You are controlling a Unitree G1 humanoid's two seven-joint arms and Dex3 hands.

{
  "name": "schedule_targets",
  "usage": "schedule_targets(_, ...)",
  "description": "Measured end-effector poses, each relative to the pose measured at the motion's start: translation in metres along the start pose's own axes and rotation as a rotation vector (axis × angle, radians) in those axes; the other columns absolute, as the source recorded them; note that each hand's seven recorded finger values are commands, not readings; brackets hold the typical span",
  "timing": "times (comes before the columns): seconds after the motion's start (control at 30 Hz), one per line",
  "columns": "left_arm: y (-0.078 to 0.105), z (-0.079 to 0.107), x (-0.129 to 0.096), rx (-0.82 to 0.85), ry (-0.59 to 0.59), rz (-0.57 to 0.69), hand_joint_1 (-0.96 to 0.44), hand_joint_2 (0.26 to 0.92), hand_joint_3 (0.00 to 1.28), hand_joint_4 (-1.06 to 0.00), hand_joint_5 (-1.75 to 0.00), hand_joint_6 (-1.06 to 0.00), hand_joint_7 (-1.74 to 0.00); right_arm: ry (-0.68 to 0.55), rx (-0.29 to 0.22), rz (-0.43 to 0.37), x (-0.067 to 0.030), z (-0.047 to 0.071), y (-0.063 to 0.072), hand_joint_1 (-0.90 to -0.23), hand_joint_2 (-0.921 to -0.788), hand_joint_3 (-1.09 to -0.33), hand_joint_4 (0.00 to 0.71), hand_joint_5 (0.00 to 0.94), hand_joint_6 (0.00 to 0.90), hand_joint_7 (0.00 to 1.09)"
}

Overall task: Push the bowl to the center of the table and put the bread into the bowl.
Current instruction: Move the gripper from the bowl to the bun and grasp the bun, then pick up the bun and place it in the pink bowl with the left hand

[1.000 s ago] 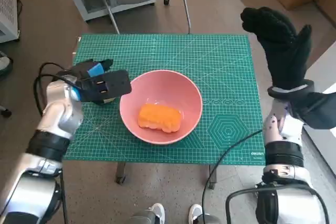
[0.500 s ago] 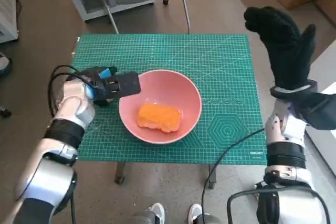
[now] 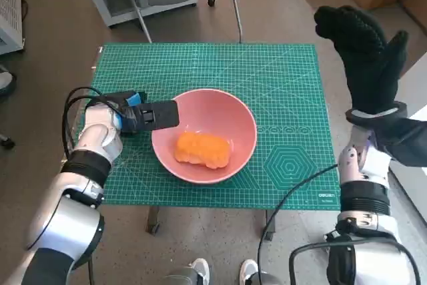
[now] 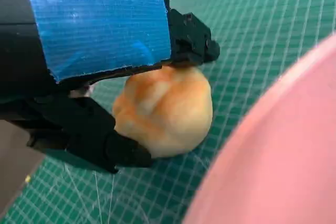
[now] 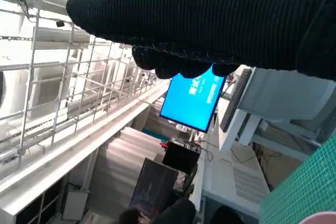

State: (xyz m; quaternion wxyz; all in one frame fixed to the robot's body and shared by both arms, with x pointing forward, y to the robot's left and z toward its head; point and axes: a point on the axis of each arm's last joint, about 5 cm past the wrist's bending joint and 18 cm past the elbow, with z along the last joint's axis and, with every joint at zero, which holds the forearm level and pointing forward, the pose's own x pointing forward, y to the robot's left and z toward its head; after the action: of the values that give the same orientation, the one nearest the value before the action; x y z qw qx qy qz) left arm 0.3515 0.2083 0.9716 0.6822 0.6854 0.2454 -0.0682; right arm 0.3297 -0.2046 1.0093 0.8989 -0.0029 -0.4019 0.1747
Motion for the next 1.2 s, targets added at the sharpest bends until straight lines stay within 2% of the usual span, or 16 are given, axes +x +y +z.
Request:
schedule_targets(0.03, -0.001, 0.000, 0.000, 0.006, 0.003, 0.017, 0.29, 0.847, 0.23, -0.65, -1.28, -0.68, -0.39, 0.000, 0.000, 0.000, 0.0000, 0.000, 0.000, -0.587, -0.921, -0.554, 0.301, 0.001, 0.403, 0.00)
schedule_targets(0.07, -0.002, 0.000, 0.000, 0.011, 0.004, 0.036, 0.15, 0.883, 0.18, -0.65, -1.31, -0.63, -0.73, 0.000, 0.000, -0.001, 0.0000, 0.000, 0.000, -0.588, -0.921, -0.554, 0.301, 0.001, 0.403, 0.00)
schedule_targets(0.17, -0.003, 0.000, 0.001, 0.022, -0.002, 0.090, 0.05, 0.908, 0.17, -0.59, -1.40, -0.59, -0.97, 0.000, 0.000, -0.001, 0.0001, 0.000, 0.000, -0.588, -0.921, -0.552, 0.301, 0.000, 0.403, 0.00)
schedule_targets(0.23, -0.003, 0.000, 0.001, 0.024, -0.013, 0.123, 0.03, 0.914, 0.18, -0.54, -1.45, -0.58, -1.02, -0.001, 0.000, -0.001, 0.0001, 0.000, 0.000, -0.589, -0.921, -0.550, 0.301, 0.000, 0.403, 0.00)
schedule_targets(0.4, -0.003, 0.001, 0.001, 0.027, -0.039, 0.170, 0.01, 0.919, 0.20, -0.48, -1.49, -0.57, -1.12, 0.002, 0.003, -0.001, 0.0001, 0.000, 0.000, -0.591, -0.921, -0.546, 0.301, 0.001, 0.404, 0.00)
schedule_targets(0.53, -0.003, 0.000, 0.001, 0.027, -0.048, 0.180, 0.00, 0.920, 0.18, -0.55, -1.37, -0.51, -1.23, 0.001, 0.004, 0.001, 0.0002, 0.000, 0.001, -0.588, -0.921, -0.544, 0.304, 0.002, 0.405, 0.00)
schedule_targets(0.73, 0.000, -0.005, 0.000, 0.023, -0.044, 0.193, 0.00, 0.918, 0.16, -0.59, -1.31, -0.54, -1.23, 0.002, 0.007, 0.002, 0.0000, -0.001, 0.001, -0.588, -0.921, -0.543, 0.304, 0.002, 0.405, 0.00)
schedule_targets(0.8, 0.004, -0.007, 0.000, 0.020, -0.042, 0.206, 0.00, 0.880, 0.22, -0.58, -1.31, -0.58, -1.22, 0.003, 0.008, 0.002, 0.0000, -0.001, 0.001, -0.588, -0.921, -0.542, 0.304, 0.002, 0.405, 0.00)
schedule_targets(0.83, 0.005, -0.008, -0.001, 0.018, -0.044, 0.214, 0.00, 0.841, 0.29, -0.56, -1.36, -0.59, -1.21, 0.003, 0.009, 0.003, 0.0000, -0.001, 0.001, -0.588, -0.921, -0.542, 0.305, 0.002, 0.404, 0.00)
schedule_targets(0.93, 0.013, -0.010, -0.003, 0.006, -0.051, 0.248, 0.00, 0.794, 0.38, -0.54, -1.45, -0.61, -1.14, 0.003, 0.010, 0.005, -0.0001, -0.001, 0.001, -0.588, -0.921, -0.541, 0.305, 0.002, 0.403, 0.00)
schedule_targets(0.97, 0.015, -0.011, -0.003, 0.003, -0.053, 0.258, 0.00, 0.806, 0.35, -0.55, -1.44, -0.61, -1.13, 0.004, 0.011, 0.006, -0.0001, -0.001, 0.002, -0.588, -0.921, -0.541, 0.305, 0.002, 0.402, 0.00)
schedule_targets(1.03, 0.021, -0.012, -0.006, -0.016, -0.064, 0.284, 0.00, 0.872, 0.21, -0.60, -1.38, -0.61, -1.11, 0.005, 0.012, 0.009, -0.0002, -0.002, 0.002, -0.588, -0.921, -0.541, 0.305, 0.001, 0.402, 0.00)
schedule_targets(1.2, 0.037, -0.012, -0.017, -0.062, -0.112, 0.357, 0.00, 0.909, 0.11, -0.66, -1.28, -0.62, -1.10, 0.006, 0.013, 0.011, -0.0003, -0.002, 0.002, -0.588, -0.921, -0.541, 0.305, 0.001, 0.402, 0.00)
